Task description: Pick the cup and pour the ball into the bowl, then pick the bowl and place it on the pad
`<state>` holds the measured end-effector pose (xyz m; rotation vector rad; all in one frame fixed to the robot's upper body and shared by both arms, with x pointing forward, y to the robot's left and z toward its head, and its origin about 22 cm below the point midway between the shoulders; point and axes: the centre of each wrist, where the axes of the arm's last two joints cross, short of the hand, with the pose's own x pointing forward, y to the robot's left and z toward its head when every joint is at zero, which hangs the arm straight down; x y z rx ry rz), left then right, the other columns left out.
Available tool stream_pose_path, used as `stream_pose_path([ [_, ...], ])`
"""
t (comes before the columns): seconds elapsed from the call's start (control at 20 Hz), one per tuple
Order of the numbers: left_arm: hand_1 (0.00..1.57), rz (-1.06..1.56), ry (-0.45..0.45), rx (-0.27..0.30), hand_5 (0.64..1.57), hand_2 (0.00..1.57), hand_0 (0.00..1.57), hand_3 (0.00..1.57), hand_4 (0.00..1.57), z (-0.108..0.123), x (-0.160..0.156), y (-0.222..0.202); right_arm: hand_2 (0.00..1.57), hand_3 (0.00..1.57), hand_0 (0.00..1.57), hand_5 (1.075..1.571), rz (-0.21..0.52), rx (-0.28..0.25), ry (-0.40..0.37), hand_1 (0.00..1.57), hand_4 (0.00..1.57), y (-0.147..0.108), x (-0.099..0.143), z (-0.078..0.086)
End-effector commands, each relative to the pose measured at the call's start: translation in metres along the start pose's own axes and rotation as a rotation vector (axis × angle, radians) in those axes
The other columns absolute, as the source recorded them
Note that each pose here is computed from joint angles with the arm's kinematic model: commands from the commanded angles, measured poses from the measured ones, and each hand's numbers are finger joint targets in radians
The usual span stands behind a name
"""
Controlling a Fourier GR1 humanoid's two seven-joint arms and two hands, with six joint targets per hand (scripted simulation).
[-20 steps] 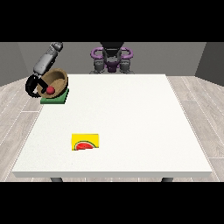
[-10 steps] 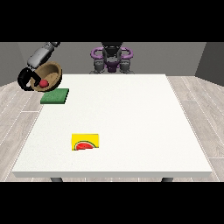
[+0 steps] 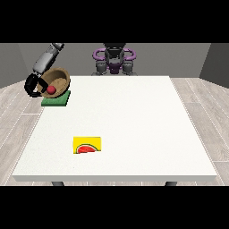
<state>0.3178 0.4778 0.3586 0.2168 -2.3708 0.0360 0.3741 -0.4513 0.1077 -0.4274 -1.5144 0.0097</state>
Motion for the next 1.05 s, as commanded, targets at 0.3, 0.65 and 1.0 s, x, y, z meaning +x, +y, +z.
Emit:
stream_pose_path([
  [0.3, 0.0, -0.007, -0.051, -0.015, 1.517, 0.0, 0.0, 0.0, 0.0, -0.002, 0.036, 0.014, 1.26, 1.23, 1.21, 1.562, -0.104, -0.241, 0.08, 1.21, 0.0, -0.066, -0.008, 0.019],
  [0.65, 0.0, 0.001, -0.024, 0.004, 1.514, 0.0, 0.0, 0.0, 0.0, 0.008, 0.022, 0.014, 0.56, 0.95, 0.68, 1.531, -0.121, -0.211, 0.089, 0.68, 0.0, -0.075, 0.003, 0.017],
  [1.0, 0.0, -0.025, 0.055, 0.02, 1.515, 0.0, 0.0, 0.0, 0.0, 0.014, -0.006, 0.008, 0.28, 0.38, 0.13, 1.467, -0.158, -0.155, 0.088, 0.13, 0.0, -0.073, 0.043, 0.003],
])
